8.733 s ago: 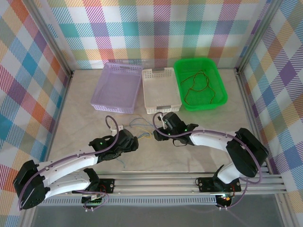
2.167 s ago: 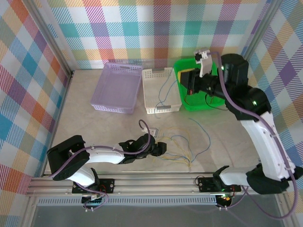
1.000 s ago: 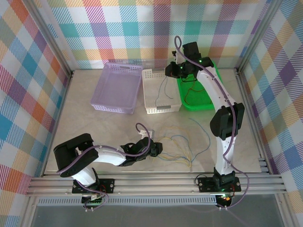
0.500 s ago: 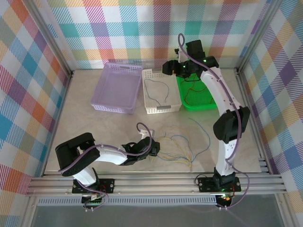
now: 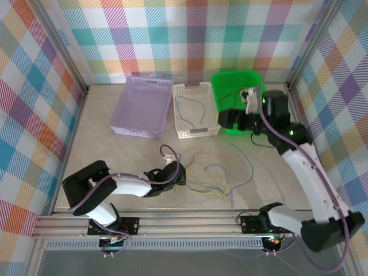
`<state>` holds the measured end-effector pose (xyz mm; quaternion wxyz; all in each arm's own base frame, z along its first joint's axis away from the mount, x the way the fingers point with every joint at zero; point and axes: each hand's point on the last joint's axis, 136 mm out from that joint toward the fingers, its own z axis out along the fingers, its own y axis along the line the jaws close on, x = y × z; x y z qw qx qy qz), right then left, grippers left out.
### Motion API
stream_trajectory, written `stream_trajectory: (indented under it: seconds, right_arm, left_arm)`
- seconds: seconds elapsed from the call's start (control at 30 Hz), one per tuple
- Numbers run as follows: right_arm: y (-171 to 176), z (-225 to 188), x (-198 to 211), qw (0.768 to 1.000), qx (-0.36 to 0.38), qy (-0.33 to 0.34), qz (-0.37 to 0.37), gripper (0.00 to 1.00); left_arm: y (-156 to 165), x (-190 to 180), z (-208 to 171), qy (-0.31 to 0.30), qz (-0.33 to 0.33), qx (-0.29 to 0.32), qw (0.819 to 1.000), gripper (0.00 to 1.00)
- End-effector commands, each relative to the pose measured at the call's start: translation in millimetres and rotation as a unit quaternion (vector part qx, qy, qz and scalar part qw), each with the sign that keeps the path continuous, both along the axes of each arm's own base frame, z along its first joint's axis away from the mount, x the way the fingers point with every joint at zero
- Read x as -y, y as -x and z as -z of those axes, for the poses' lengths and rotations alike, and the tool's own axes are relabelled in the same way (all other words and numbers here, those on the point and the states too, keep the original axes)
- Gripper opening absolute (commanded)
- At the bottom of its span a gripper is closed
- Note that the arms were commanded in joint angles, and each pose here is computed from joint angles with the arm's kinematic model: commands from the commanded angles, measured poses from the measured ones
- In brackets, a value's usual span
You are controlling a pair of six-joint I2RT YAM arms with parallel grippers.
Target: Untangle the cables
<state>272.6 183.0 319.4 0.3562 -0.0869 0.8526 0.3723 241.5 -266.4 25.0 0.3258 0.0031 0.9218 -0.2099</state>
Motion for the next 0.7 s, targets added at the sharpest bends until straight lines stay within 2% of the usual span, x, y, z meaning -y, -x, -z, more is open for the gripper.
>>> stream_trajectory:
  seconds: [0.0,0.1,0.23,0.4,0.67]
  right_arm:
    - [34.0,45.7,-6.2,0.998,-0.058,-0.005,-0.033,0.81]
    - [63.2,78.7,0.1,0.996,-0.085,0.015,-0.037,0.81]
    - [86.9,111.3,-4.5,0.992,-0.118,0.005,-0.052,0.80]
    - [93.1,152.6,-10.7,0.987,-0.141,0.052,-0.055,0.77]
    - [93.5,204.9,-16.6,0.979,-0.175,0.087,-0.061,0.70]
  left_arm:
    - [-4.6,-35.7,-1.7,-0.036,-0.032,-0.005,0.999,0.00]
    - [-13.8,-54.0,-14.7,-0.028,-0.055,0.003,0.998,0.00]
    - [-22.1,-69.8,-26.8,-0.013,-0.071,0.004,0.997,0.00]
    - [-21.4,-70.4,-33.4,-0.005,-0.067,0.004,0.998,0.00]
    - [-12.0,-90.7,-47.8,-0.007,-0.085,0.021,0.996,0.00]
